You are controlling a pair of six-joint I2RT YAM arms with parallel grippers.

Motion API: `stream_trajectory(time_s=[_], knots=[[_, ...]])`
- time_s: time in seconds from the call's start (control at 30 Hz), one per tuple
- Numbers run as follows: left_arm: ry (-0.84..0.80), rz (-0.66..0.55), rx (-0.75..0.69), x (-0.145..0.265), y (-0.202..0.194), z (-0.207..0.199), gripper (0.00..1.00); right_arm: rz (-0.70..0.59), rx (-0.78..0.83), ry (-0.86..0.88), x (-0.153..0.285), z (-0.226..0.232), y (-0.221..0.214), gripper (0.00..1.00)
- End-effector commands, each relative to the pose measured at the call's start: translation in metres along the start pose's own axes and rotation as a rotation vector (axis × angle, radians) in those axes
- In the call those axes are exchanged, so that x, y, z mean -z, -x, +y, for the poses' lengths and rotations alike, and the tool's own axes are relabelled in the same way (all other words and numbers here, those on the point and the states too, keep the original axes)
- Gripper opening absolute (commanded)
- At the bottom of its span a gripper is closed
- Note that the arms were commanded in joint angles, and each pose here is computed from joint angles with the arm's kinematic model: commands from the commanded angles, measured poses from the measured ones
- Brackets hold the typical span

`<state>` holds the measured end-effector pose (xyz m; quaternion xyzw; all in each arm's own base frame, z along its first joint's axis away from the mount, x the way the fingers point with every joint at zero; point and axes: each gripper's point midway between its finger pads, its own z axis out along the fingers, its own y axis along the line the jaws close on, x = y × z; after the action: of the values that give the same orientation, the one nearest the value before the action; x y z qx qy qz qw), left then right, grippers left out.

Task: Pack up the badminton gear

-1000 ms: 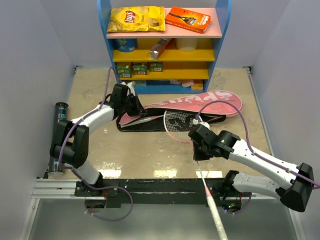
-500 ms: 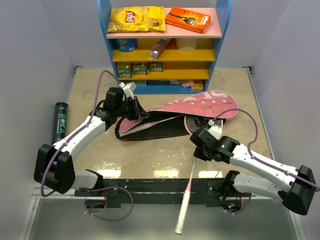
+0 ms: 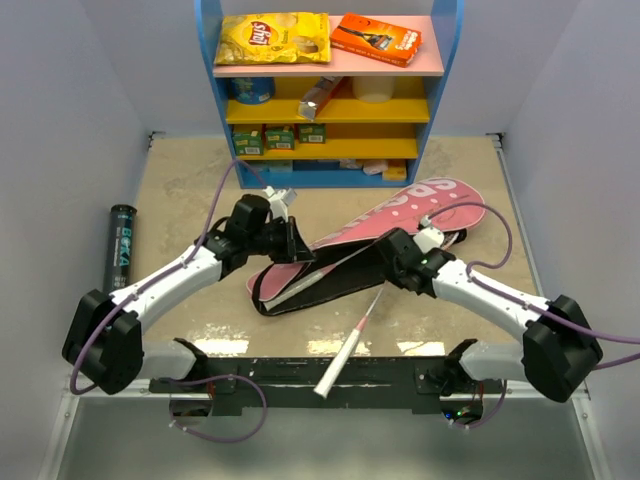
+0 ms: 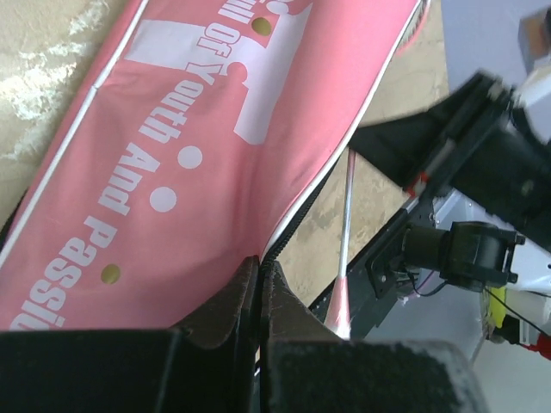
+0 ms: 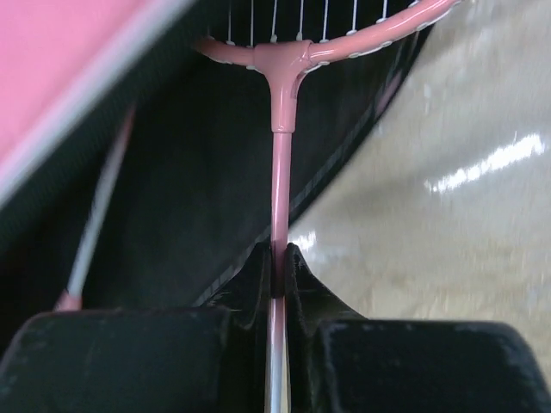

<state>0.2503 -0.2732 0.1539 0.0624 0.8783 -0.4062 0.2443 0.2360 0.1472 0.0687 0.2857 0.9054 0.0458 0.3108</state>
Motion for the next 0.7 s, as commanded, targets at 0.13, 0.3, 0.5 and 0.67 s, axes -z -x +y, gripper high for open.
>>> stream_trajectory(time_s=[0.13,0.3,0.5,0.67], knots=[[-0.091,-0.042,0.033,0.015,-0.013,-0.019,0.00,-0.103,0.076,0.215,-0.023,0.048,0.080,0.00],[-0.119,-0.024,0.048,0.012,-0.037,-0.031,0.00,-0.098,0.018,0.185,-0.051,0.037,0.093,0.00],[-0.206,0.014,0.083,-0.005,-0.068,-0.071,0.00,-0.101,-0.053,0.144,-0.081,0.028,0.109,0.00],[-0.209,0.087,0.082,-0.030,-0.094,-0.090,0.00,-0.074,-0.111,0.167,-0.092,0.018,0.127,0.00]])
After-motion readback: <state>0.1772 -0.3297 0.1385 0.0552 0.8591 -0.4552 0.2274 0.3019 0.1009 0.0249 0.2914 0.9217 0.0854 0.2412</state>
